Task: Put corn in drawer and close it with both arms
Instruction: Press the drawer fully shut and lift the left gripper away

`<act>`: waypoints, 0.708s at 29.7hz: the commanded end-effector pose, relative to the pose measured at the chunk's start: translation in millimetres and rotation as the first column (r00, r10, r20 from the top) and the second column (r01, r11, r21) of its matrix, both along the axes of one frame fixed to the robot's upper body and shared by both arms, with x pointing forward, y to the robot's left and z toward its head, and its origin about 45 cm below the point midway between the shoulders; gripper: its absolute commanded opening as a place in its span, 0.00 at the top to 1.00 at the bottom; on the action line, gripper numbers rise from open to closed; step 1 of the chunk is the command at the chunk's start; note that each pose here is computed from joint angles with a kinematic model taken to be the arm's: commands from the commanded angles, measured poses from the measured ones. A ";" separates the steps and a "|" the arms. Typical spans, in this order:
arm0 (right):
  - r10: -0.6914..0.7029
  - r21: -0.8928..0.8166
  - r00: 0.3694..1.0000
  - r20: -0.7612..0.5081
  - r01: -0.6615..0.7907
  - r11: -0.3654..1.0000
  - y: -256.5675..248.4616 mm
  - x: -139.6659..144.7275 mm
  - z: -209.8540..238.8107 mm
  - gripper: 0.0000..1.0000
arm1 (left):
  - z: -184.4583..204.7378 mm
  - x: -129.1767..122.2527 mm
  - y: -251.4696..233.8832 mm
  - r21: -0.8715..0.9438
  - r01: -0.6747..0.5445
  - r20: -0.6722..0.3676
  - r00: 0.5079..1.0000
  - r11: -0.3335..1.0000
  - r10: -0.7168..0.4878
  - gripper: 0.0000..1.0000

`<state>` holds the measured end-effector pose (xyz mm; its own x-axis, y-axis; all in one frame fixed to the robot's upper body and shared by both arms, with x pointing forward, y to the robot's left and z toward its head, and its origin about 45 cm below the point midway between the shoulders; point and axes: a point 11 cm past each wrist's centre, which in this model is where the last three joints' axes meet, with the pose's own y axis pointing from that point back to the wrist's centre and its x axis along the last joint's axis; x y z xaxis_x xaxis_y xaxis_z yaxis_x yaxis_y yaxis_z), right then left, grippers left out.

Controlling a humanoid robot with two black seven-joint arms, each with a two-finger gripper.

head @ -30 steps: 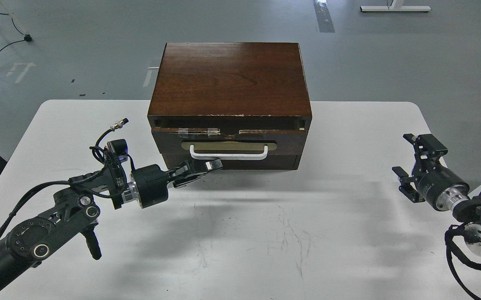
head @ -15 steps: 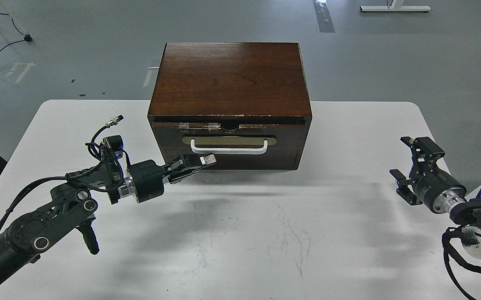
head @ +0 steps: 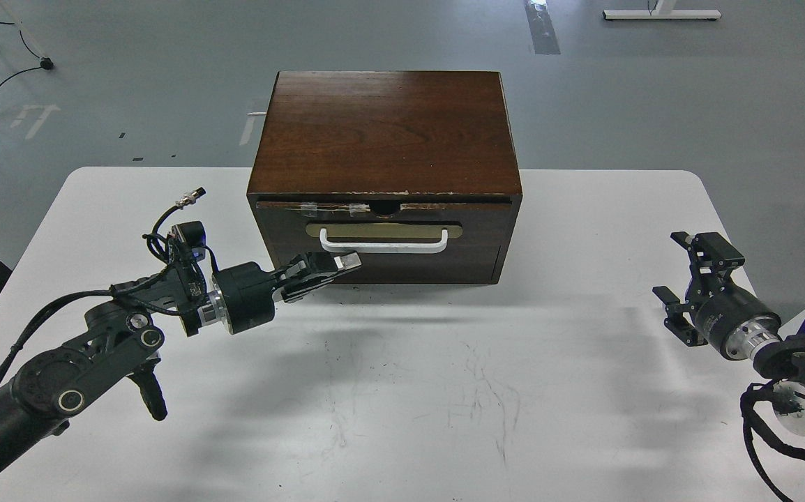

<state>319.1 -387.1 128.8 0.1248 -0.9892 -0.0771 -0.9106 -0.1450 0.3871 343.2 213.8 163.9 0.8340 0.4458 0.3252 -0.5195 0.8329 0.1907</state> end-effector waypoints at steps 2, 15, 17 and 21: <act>0.001 0.002 1.000 -0.002 -0.001 1.000 0.8 -0.6 -0.8 0.00 | 0.6 2.8 0.6 0.004 -0.004 0.003 1.000 1.000 0.004 1.00; -0.001 0.000 1.000 0.000 0.001 1.000 0.0 -0.3 -0.2 0.00 | -0.8 -0.7 -7.7 -0.013 0.030 -0.023 0.999 0.999 -0.030 1.00; -0.002 -0.001 1.000 0.000 0.002 1.000 -0.5 -0.2 -0.2 0.00 | 2.8 -3.2 -8.5 -0.021 0.038 -0.019 0.999 0.999 -0.039 1.00; -0.002 0.002 1.000 0.002 0.002 1.000 -0.1 0.4 0.5 0.00 | 12.2 -11.6 -2.7 -0.075 0.031 -0.033 0.999 0.997 -0.033 1.00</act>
